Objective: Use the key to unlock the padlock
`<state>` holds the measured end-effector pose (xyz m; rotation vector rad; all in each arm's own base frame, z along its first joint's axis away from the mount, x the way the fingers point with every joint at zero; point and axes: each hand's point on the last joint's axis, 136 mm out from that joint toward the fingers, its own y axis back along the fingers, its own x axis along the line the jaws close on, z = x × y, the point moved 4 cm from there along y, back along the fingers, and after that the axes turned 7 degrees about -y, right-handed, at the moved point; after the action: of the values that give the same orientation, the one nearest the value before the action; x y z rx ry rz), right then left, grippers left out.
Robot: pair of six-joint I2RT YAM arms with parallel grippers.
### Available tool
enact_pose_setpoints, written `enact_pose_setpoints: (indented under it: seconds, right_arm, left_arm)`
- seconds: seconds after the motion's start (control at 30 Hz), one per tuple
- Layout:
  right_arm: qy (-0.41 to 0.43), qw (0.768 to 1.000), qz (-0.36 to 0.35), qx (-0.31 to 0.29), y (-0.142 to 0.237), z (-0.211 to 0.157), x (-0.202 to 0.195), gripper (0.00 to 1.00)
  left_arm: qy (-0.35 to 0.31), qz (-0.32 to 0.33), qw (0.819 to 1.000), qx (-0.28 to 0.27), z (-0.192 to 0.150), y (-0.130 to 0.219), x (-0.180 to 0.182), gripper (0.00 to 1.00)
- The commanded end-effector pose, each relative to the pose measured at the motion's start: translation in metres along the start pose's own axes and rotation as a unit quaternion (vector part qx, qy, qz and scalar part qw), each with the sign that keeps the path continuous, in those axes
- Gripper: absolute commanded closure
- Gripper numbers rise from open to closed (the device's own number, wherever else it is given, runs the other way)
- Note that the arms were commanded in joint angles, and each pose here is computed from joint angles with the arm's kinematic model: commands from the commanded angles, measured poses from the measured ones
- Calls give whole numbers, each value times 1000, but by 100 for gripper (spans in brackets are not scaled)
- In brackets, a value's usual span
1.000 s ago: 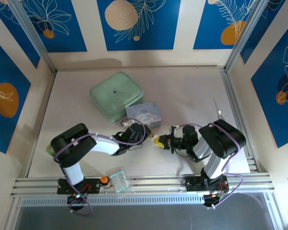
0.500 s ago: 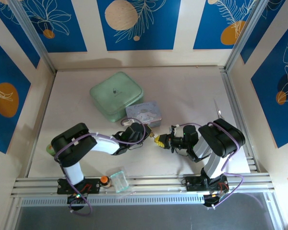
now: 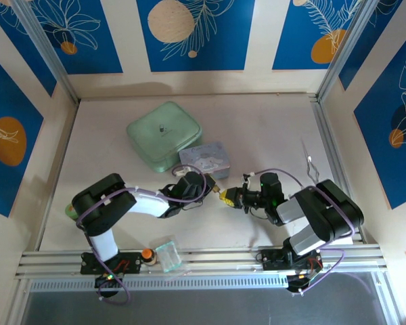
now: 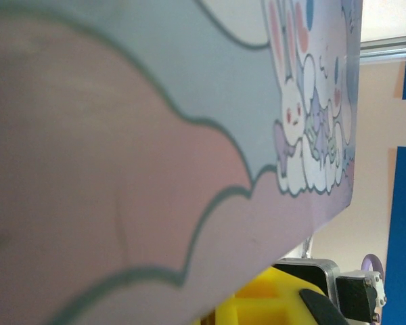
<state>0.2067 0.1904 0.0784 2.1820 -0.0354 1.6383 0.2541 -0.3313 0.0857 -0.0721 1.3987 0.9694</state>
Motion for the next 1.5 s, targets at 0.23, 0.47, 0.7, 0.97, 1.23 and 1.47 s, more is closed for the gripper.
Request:
enact_pose_setpoints:
  seconds: [0.23,0.47,0.7,0.97,1.23,1.47]
  right_arm:
    - [75,997,34,1,2,18,31,100]
    - [84,996,41,3,0,26,32,100]
    - [73,997,41,3,-1,37,25,100]
    - [73,996,51,13,-14,33,22,100]
    - [55,995,74,24,-16,39,27,100]
    - [24,994,88,53,-17,42,25,100]
  left_arm:
    - [19,-68,994,84,-28,1,-37,100]
    - [21,-75,992,97,-34,1,-42,100]
    - [22,-73,993,92,-33,2,-41,100]
    - [-1,-82,991,101,-35,-7,-63,100]
    - [-18,-84,993,86,-32,0,-61,100]
    - [-30,-128,986,99,-35,2,-75,100]
